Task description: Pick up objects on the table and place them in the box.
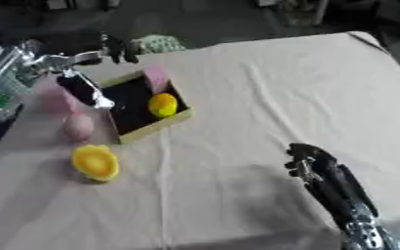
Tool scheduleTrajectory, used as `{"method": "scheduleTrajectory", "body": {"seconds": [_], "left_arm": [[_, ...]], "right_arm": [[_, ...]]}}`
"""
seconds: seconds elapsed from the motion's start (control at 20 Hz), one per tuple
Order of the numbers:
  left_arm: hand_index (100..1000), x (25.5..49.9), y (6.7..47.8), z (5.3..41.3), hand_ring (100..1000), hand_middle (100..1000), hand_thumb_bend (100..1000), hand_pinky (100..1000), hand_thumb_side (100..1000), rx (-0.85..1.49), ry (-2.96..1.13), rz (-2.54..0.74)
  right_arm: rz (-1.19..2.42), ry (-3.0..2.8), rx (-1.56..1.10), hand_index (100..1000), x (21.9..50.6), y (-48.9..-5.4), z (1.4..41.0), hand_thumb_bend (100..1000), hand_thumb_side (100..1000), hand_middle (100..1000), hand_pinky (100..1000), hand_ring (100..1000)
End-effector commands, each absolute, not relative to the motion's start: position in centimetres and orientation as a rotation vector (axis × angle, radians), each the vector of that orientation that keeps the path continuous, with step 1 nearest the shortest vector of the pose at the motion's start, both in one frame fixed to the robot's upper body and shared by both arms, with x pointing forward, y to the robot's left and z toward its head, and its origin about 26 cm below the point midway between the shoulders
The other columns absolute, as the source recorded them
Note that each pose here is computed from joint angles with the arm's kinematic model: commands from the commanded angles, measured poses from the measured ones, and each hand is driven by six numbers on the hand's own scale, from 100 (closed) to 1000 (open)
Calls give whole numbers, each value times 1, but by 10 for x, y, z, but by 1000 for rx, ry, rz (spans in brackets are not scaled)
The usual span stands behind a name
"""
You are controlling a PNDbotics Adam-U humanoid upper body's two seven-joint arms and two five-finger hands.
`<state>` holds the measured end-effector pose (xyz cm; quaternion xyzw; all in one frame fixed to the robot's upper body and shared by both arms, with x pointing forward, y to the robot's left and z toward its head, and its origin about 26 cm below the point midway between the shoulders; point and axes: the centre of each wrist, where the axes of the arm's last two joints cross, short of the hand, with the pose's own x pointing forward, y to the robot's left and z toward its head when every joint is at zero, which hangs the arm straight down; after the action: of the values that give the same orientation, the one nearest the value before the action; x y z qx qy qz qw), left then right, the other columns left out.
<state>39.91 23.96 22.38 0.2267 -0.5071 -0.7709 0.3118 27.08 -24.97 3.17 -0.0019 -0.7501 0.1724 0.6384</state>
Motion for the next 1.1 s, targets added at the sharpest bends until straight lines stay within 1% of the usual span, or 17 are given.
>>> {"method": "scheduleTrajectory", "body": {"seconds": [0.05,0.1,0.15,0.3,0.4,0.75,0.85,0.9,0.95,1.0,1.1], "left_arm": [[876,385,248,231,738,760,445,789,262,534,-1188,-2137],[876,384,248,226,738,760,445,789,262,510,-1149,-2152],[884,382,249,219,747,770,433,794,241,489,-1115,-2164],[893,381,249,195,758,782,439,802,239,445,-1029,-2201],[897,382,249,185,764,789,439,807,239,440,-998,-2218],[932,386,247,166,799,832,450,836,255,472,-921,-2254],[931,385,248,161,796,829,436,833,241,480,-904,-2269],[923,385,248,159,785,817,408,825,222,478,-895,-2276],[900,384,249,157,754,787,346,801,186,477,-889,-2281],[864,384,250,156,707,741,275,766,151,476,-888,-2283],[759,383,252,160,588,609,149,684,111,487,-912,-2269]], "right_arm": [[405,-1740,-28,798,272,-254,40,100,623,725,678,682],[406,-1741,-28,798,273,-254,41,100,623,725,678,682],[407,-1742,-28,798,273,-254,41,100,620,725,678,682],[409,-1743,-27,798,273,-253,41,100,619,725,678,682],[410,-1744,-25,798,273,-253,41,100,614,725,678,682],[409,-1745,-24,798,273,-253,41,100,609,725,678,682],[409,-1745,-24,798,273,-253,41,100,609,725,679,682],[408,-1745,-24,798,273,-253,41,100,610,725,679,682],[408,-1744,-25,797,273,-253,41,100,611,725,678,682],[407,-1743,-27,797,273,-253,41,100,611,725,678,682],[406,-1743,-29,797,273,-253,41,100,612,725,678,682]]}}
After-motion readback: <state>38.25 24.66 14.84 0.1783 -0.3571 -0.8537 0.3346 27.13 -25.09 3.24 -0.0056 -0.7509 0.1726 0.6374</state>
